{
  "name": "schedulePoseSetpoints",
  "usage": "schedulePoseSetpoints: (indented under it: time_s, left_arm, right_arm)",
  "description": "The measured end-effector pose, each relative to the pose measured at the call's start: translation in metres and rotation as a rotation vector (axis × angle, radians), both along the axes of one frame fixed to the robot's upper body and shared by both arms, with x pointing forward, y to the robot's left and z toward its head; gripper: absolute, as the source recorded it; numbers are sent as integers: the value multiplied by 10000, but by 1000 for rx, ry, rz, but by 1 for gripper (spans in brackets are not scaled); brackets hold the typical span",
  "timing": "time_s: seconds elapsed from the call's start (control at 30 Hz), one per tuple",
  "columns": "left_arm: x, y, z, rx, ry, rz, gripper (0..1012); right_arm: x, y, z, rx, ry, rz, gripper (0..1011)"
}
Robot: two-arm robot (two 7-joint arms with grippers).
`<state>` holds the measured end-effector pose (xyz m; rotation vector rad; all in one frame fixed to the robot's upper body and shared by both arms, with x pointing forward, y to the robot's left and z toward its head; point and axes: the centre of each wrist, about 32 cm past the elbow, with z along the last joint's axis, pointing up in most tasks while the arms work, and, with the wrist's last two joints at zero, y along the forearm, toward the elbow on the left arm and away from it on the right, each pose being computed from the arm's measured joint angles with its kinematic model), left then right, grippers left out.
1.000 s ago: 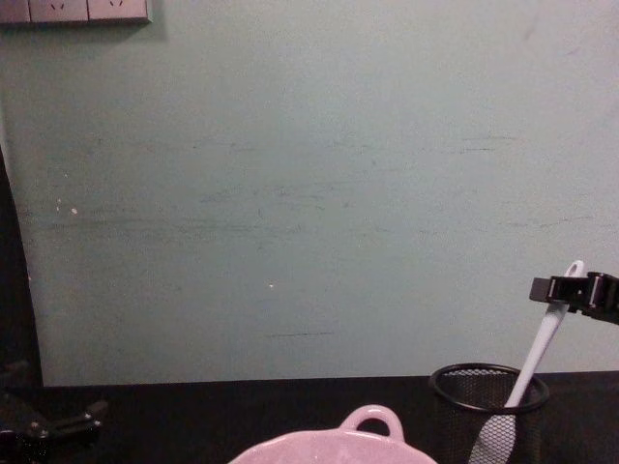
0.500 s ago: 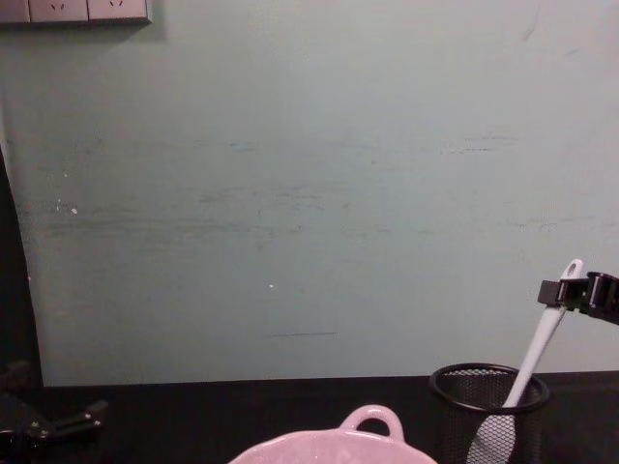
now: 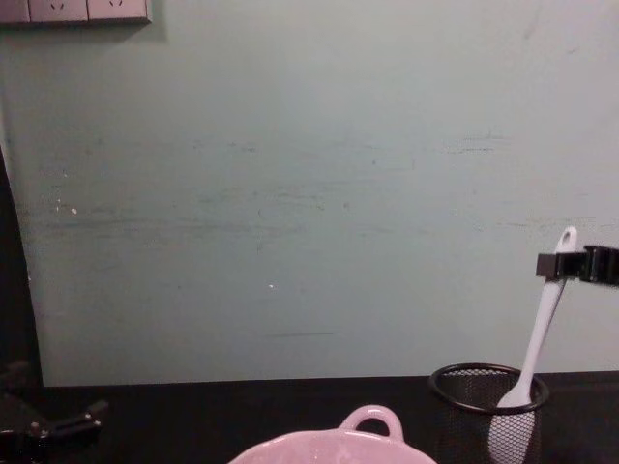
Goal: Use the one hand to pick up the spoon and stir the clear water in the bowl.
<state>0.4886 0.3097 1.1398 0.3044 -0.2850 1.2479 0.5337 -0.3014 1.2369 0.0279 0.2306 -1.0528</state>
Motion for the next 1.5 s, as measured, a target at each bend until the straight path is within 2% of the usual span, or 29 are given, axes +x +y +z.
schedulePoseSetpoints:
  time_s: [0.07,0.2,0.27,0.37,0.6,0.8,0.97,1.13,1.37,1.5]
  left_arm:
    - [0,0,0,0,0,0,1011]
    - [0,0,0,0,0,0,1011]
    - [0,0,0,0,0,0,1011]
    - [0,0,0,0,0,0,1011]
    - [0,0,0,0,0,0,1011]
    - [0,0,0,0,0,0,1011]
    - [0,0,0,0,0,0,1011]
    - [0,0,0,0,0,0,1011]
    - [0,0,0,0,0,0,1011]
    - [0,0,0,0,0,0,1011]
  right_arm:
    - [-4,0,52,-18,-7,1,118]
    - [-5,0,278,-68,-38,16,118]
    - [-3,0,352,-78,-47,21,118]
    - [-4,17,559,-102,-74,41,118]
    - [-2,79,862,-135,-114,91,118]
    - [3,166,1061,-151,-146,139,118]
    - [16,212,1143,-136,-156,176,117]
    - [50,296,1219,-105,-162,256,117]
    - [125,400,1200,-89,-142,334,118]
    - [189,471,1135,-94,-116,384,118]
